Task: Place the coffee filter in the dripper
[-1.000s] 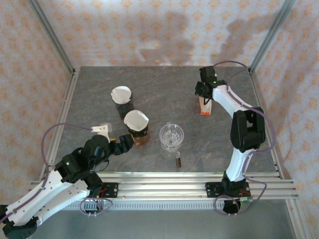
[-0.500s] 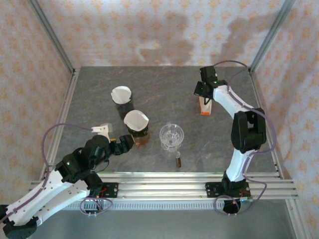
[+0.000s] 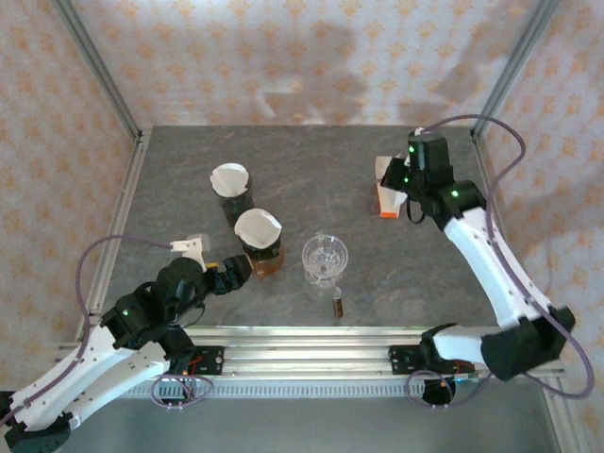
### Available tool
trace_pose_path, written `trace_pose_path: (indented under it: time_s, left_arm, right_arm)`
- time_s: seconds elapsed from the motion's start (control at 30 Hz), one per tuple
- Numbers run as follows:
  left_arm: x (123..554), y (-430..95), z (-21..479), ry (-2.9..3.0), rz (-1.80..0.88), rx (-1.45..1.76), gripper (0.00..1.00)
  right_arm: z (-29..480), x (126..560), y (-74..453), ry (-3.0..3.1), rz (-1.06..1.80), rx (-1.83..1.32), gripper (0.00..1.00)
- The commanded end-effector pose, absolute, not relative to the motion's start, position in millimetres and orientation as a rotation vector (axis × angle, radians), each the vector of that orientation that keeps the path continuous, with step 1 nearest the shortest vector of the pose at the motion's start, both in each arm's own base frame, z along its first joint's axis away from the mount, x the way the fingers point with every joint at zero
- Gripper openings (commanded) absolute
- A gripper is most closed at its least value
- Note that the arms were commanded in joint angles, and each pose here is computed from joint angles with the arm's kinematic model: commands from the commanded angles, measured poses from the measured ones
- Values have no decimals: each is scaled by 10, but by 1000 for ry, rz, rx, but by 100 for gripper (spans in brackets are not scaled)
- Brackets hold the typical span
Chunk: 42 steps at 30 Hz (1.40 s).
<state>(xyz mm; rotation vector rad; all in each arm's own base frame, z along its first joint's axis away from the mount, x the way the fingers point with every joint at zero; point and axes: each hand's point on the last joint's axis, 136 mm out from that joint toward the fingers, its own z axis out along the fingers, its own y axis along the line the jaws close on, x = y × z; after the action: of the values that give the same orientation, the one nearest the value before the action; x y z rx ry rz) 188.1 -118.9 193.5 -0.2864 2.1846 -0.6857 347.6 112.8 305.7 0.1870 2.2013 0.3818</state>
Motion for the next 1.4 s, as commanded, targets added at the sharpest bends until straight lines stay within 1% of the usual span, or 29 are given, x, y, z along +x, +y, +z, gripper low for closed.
trace_pose_path:
  time_s: [0.0,0.17,0.3,0.43,0.8,1.1,1.37]
  left_arm:
    - [1896,-1101,2073,2146,-656,-294,100]
    - [1903,-1090,2162,2126,-658,-291,100]
    - [1914,-1100,2217,2120,-661,-288,100]
    - [1917,-1115,2222,2129,-663,-286,100]
    - [1920,-1177,2245,2140,-688,-273,100]
    - [1965,-1356,2260,2194,-700,-199,100]
    - [1985,-1515,2260,2212,-760,-163,100]
  right_arm:
    - [3086,2887,1337,2286,497,32,0]
    - [3234,2196,1576,2327,667,-134,0]
    - [3311,1858,1680,2337,804,-173,0]
    - [3314,1678,1793,2366,898,-191,0]
    - [3149,1685,2029,2453,868,-231,0]
    - [3042,1847,2158,2576,643,-250,0]
    - [2698,2050,2509,2674,555,-307,0]
